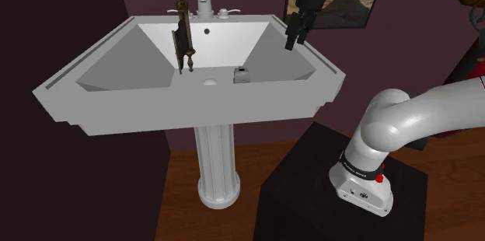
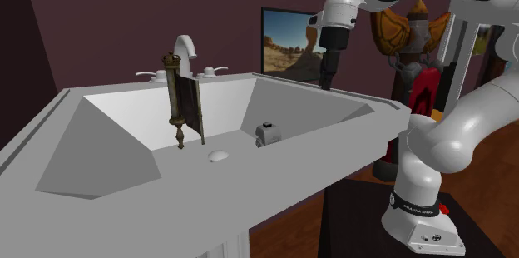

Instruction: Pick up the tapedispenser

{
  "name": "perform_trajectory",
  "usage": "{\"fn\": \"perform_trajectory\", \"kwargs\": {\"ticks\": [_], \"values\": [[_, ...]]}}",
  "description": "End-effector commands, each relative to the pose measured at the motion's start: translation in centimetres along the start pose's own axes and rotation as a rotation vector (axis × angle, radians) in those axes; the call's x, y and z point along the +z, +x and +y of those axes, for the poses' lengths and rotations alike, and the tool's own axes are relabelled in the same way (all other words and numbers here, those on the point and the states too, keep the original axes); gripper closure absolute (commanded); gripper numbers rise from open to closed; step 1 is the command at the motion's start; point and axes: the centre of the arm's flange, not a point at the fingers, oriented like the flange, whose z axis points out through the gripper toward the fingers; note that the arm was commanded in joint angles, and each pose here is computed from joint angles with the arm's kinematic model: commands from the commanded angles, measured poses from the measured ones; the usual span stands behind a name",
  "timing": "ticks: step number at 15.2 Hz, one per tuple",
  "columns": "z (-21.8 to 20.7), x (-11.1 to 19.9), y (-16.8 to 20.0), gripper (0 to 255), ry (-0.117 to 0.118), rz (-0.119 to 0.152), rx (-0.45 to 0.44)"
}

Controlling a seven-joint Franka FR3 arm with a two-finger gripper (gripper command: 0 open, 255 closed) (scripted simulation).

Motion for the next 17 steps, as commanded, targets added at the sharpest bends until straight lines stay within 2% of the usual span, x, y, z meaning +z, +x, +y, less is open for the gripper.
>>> {"fn": "perform_trajectory", "kwargs": {"ticks": [1, 8, 15, 16, 17], "values": [[0.0, 0.0, 0.0, 0, 0.000, 0.000, 0.000], [-5.1, 5.2, 6.9, 0, -0.063, -0.023, 0.293], [-7.7, 10.8, 14.7, 0, -0.126, -0.047, 0.587], [-7.9, 11.5, 15.8, 0, -0.134, -0.050, 0.624], [-7.8, 12.0, 15.7, 0, -0.134, -0.050, 0.624]]}}
